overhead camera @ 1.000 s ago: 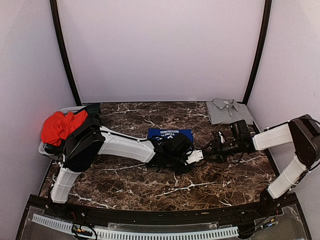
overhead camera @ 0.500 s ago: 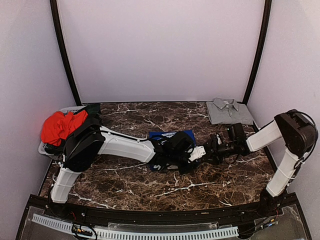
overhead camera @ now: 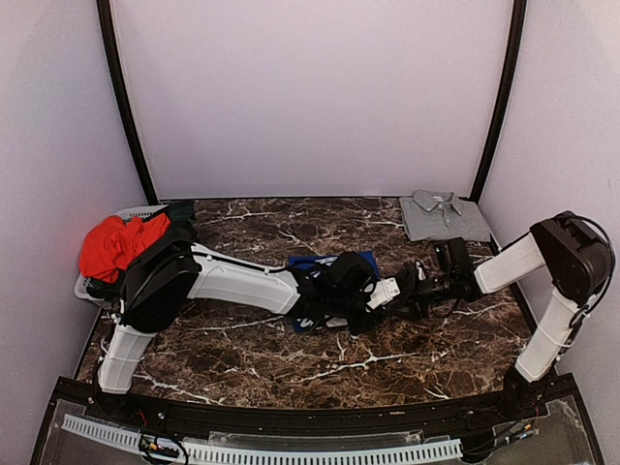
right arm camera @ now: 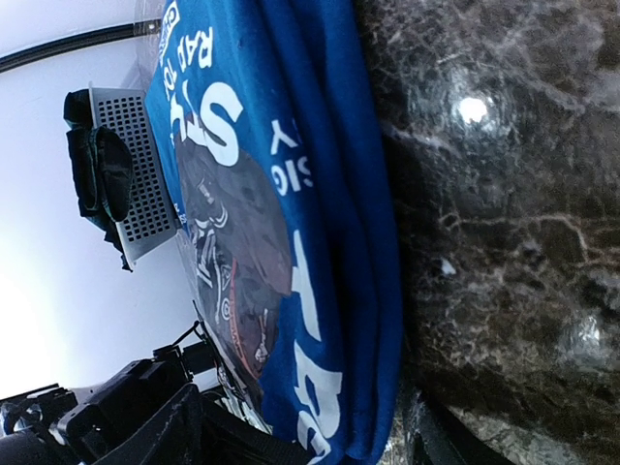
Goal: Fold and stack the mixed laundry pile
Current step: Pass from the left arm to the right
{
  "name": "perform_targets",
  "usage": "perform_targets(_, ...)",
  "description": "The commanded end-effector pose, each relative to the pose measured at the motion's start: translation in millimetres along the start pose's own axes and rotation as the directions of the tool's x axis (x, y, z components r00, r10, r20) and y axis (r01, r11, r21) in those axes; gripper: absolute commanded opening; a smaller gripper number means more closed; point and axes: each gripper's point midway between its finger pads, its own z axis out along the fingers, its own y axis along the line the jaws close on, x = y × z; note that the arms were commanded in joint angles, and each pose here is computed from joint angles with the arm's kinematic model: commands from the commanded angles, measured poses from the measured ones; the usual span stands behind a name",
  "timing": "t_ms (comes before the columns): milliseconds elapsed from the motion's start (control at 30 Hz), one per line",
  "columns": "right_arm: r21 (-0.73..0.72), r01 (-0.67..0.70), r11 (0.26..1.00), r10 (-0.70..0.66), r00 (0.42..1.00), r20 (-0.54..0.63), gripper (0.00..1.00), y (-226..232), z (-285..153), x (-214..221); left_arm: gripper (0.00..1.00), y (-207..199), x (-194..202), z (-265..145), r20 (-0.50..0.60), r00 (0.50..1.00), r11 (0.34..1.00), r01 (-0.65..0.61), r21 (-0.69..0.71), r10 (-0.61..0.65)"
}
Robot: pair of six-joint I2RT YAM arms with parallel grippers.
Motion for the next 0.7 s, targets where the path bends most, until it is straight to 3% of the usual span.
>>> perform_targets(0,0.026,-0.040,0.999,0.040,0.999,0.022,0.68,-3,-6,6,0.00,10,-59,-36,0.139,0.990,0.999,-0.014,-0.030,0.018)
perform_targets(300,-0.099,-0.045,0.994,0.041,0.998,-0.039,0.56,15,13,-6,0.00,0,-68,-47,0.191,0.981,0.999,-0.024,0.024,0.019)
perform_targets(667,-0.175,-0.076,0.982,0.044,0.983,-0.179,0.51,23,24,3,0.00,-20,-59,-58,0.204,0.976,0.990,-0.098,0.105,0.075)
